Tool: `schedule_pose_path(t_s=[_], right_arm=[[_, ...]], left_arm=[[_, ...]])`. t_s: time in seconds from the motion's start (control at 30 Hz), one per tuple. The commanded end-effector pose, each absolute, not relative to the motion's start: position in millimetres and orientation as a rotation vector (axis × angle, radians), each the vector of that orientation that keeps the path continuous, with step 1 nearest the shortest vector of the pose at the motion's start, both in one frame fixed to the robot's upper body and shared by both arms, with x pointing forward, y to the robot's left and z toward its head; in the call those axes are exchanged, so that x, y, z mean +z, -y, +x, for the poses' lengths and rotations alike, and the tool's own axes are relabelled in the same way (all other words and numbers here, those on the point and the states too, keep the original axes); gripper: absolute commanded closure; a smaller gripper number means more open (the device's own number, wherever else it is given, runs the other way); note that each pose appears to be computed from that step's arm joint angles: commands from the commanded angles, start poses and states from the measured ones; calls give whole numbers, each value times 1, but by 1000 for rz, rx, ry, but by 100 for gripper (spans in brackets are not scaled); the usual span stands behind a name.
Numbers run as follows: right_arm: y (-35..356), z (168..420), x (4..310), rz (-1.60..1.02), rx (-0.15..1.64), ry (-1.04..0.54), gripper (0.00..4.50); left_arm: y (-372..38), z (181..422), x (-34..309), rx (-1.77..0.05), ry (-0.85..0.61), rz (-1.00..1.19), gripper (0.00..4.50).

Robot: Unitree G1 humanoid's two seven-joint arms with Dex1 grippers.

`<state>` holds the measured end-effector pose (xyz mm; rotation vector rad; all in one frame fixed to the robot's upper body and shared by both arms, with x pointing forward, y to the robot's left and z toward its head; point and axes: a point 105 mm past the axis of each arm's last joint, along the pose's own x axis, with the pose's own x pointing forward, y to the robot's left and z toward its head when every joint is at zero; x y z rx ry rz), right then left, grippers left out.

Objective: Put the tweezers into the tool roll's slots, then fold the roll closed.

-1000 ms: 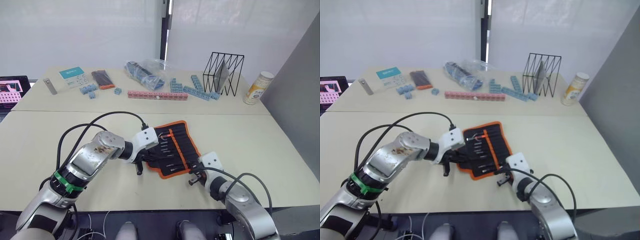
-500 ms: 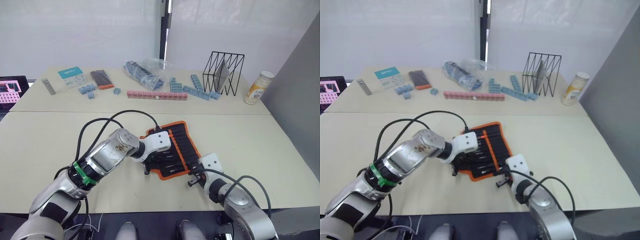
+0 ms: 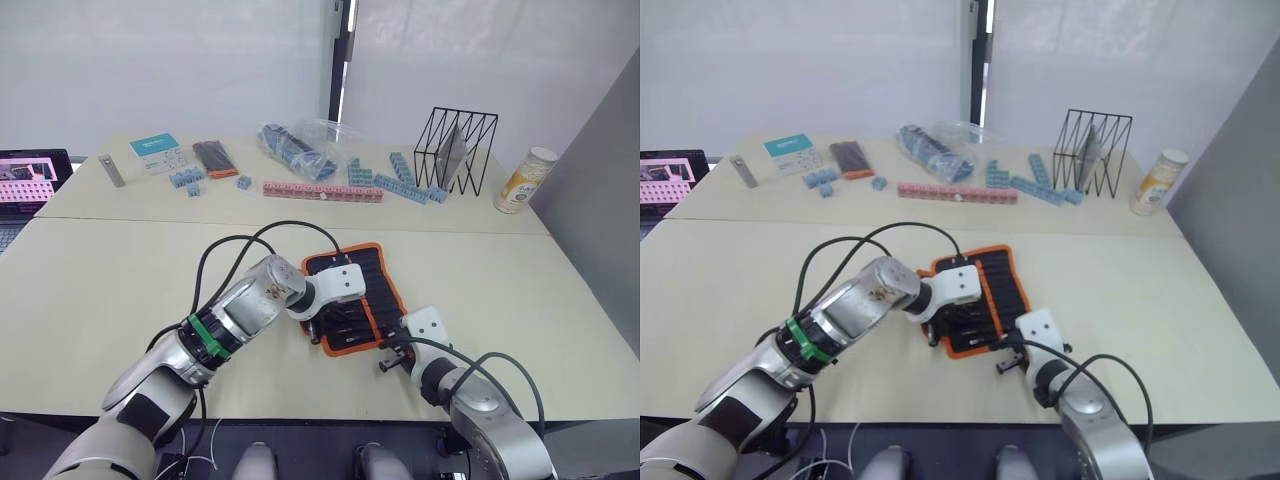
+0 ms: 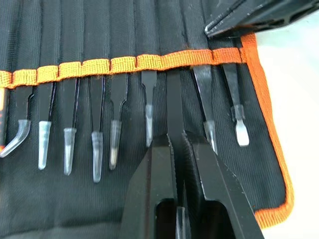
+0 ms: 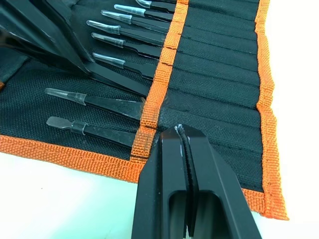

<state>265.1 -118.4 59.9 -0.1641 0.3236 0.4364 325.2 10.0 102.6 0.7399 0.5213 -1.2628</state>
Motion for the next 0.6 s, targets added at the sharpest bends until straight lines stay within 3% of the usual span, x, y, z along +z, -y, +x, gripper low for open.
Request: schedule_pose_path(t_s=[0.03,0.33,0.6], right_arm=[[114,245,17,-130,472,-527,450],[115,243,17,-130,468,-533,450],[117,241,17,-130,462,-537,450]], left_arm=[[12,326,100,-1287,-470,768,448],[41,326,86,-1337,-440,697,448],[37,330,83,-1335,-438,709,448]])
